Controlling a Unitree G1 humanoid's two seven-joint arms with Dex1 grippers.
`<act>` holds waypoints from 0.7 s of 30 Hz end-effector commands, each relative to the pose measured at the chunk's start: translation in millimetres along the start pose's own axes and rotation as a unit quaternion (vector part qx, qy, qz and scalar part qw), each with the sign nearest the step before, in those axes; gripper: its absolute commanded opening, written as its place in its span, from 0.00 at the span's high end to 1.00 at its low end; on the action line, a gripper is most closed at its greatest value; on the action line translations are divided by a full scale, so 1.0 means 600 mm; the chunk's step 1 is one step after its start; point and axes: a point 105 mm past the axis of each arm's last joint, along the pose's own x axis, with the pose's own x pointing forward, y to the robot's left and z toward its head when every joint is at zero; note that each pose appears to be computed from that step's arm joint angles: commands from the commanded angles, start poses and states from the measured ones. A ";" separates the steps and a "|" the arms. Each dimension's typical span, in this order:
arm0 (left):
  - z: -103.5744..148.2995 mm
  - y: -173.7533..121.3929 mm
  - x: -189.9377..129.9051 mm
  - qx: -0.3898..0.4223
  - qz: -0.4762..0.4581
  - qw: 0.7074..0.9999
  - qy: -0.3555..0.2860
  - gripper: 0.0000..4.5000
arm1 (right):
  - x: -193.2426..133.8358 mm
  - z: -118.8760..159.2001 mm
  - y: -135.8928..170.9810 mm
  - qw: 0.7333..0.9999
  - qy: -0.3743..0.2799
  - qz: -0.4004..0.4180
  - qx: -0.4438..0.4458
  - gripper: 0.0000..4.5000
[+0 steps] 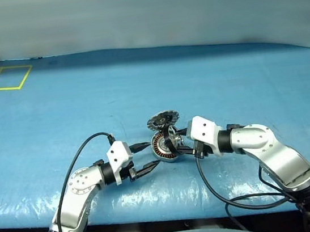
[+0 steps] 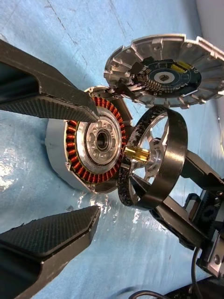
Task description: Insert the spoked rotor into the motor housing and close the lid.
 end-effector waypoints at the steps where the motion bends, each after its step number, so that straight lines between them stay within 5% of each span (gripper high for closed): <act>1: 0.000 -0.001 -0.002 0.013 -0.002 1.000 -0.007 0.33 | 0.001 0.008 -0.011 0.999 0.003 -0.012 -0.035 0.60; 14: -0.022 0.004 -0.001 0.014 -0.002 1.000 -0.007 0.33 | 0.004 0.002 -0.005 0.993 0.042 0.016 -0.107 0.60; 20: -0.028 0.004 0.000 0.013 -0.003 1.000 -0.009 0.33 | 0.006 0.004 -0.004 0.994 0.040 0.014 -0.104 0.17; 21: -0.029 0.005 -0.001 0.013 -0.003 1.000 -0.009 0.33 | 0.005 0.005 -0.003 0.994 0.039 0.017 -0.105 0.17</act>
